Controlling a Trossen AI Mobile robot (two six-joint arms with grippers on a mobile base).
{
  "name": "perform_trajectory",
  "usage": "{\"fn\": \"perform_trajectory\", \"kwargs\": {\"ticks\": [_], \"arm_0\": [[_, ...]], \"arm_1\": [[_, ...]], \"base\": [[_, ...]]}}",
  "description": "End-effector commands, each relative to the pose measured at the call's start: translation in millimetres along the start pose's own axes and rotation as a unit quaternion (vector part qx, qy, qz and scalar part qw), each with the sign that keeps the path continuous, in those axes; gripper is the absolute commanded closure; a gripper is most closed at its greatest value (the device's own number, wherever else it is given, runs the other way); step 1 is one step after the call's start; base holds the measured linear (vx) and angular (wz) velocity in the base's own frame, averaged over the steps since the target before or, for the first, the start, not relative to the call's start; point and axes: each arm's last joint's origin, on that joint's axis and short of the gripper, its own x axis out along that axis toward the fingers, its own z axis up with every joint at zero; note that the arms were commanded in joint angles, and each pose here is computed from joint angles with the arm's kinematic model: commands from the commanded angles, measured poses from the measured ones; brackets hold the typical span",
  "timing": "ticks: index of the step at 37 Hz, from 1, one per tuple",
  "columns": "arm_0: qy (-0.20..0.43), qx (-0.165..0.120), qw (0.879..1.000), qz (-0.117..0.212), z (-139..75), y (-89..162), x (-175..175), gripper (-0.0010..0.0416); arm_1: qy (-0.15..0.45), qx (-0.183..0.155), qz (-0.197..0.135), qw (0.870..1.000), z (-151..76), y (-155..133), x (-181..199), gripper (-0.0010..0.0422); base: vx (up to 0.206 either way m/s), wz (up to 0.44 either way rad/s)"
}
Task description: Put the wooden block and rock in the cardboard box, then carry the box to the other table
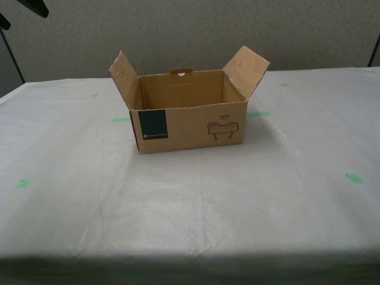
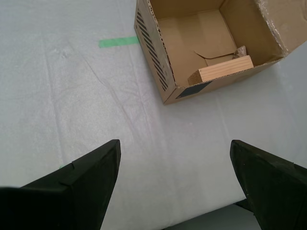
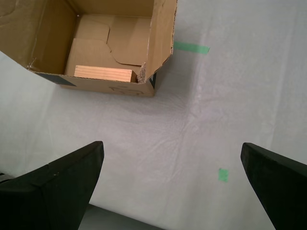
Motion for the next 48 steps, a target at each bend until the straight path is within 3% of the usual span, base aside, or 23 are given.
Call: {"fn": "perform_trajectory", "kwargs": {"ticks": [1,48], "arm_0": [[-0.001,0.002,1.0,-0.002,0.1,-0.1,-0.2,0.0007],[-0.001,0.002,1.0,-0.002,0.1,-0.1,-0.2,0.0007]], "arm_1": [[-0.001,0.001,0.001,1.0,0.2,-0.1,-0.1,0.0103],[-0.001,0.001,0.001,1.0,0.2,0.0,-0.1,0.0103]], "base": [[0.0,0.0],[0.0,0.0]]}}
